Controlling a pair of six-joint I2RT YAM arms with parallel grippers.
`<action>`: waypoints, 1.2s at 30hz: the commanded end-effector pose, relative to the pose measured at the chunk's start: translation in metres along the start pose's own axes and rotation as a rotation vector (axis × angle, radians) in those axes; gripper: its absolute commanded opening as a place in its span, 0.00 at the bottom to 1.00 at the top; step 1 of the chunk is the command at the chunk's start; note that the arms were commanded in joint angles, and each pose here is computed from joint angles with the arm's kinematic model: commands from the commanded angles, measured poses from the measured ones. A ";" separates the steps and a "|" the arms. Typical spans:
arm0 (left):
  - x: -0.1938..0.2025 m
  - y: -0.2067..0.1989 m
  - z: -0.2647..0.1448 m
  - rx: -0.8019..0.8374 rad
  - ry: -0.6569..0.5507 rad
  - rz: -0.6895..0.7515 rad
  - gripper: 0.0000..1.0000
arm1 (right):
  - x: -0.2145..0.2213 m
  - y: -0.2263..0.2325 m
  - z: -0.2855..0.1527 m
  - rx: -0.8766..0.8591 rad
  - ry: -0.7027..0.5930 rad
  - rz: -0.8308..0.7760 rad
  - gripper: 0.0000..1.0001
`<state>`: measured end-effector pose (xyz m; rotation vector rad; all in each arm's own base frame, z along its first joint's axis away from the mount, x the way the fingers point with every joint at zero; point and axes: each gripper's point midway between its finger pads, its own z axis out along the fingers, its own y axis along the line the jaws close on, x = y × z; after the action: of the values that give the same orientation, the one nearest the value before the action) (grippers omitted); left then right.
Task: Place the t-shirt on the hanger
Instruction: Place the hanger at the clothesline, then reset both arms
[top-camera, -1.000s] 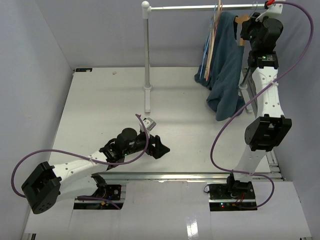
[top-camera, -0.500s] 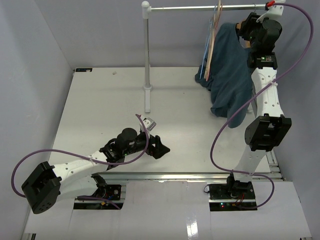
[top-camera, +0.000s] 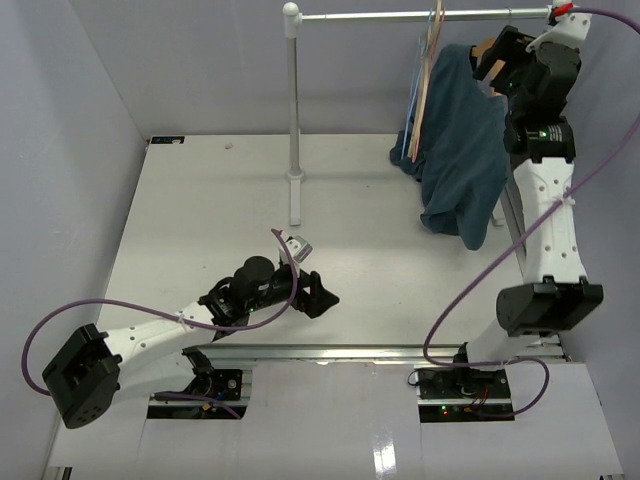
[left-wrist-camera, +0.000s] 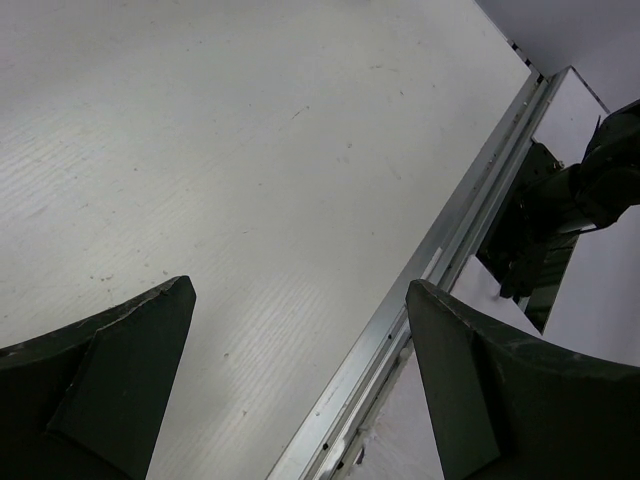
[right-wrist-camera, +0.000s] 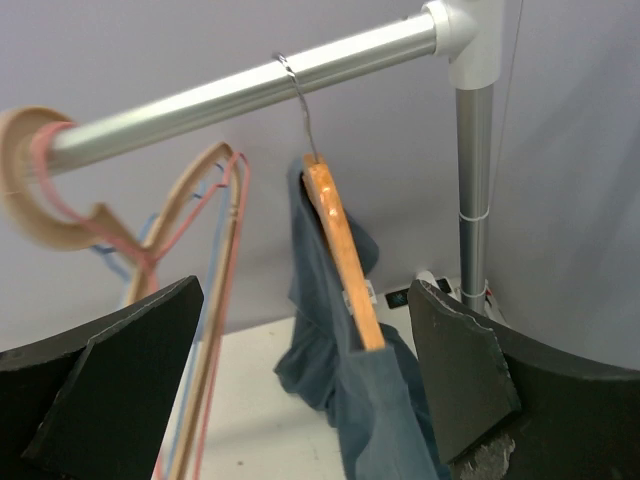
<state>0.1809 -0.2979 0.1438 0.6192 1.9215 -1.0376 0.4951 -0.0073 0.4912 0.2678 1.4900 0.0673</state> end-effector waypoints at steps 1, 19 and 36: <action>-0.032 -0.015 -0.013 0.037 -0.108 0.039 0.98 | 0.013 -0.004 -0.062 0.033 0.047 0.070 0.90; -0.058 0.001 -0.041 -0.074 -0.276 0.085 0.98 | 0.224 0.085 -0.242 -0.380 0.487 0.017 0.90; -0.074 0.005 -0.059 -0.111 -0.377 0.128 0.98 | 0.261 0.081 -0.296 -0.646 0.404 0.000 0.90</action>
<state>0.1975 -0.2543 0.2146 0.4560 1.6208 -0.9019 0.2334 0.1616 0.2175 -0.2426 1.8838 0.6051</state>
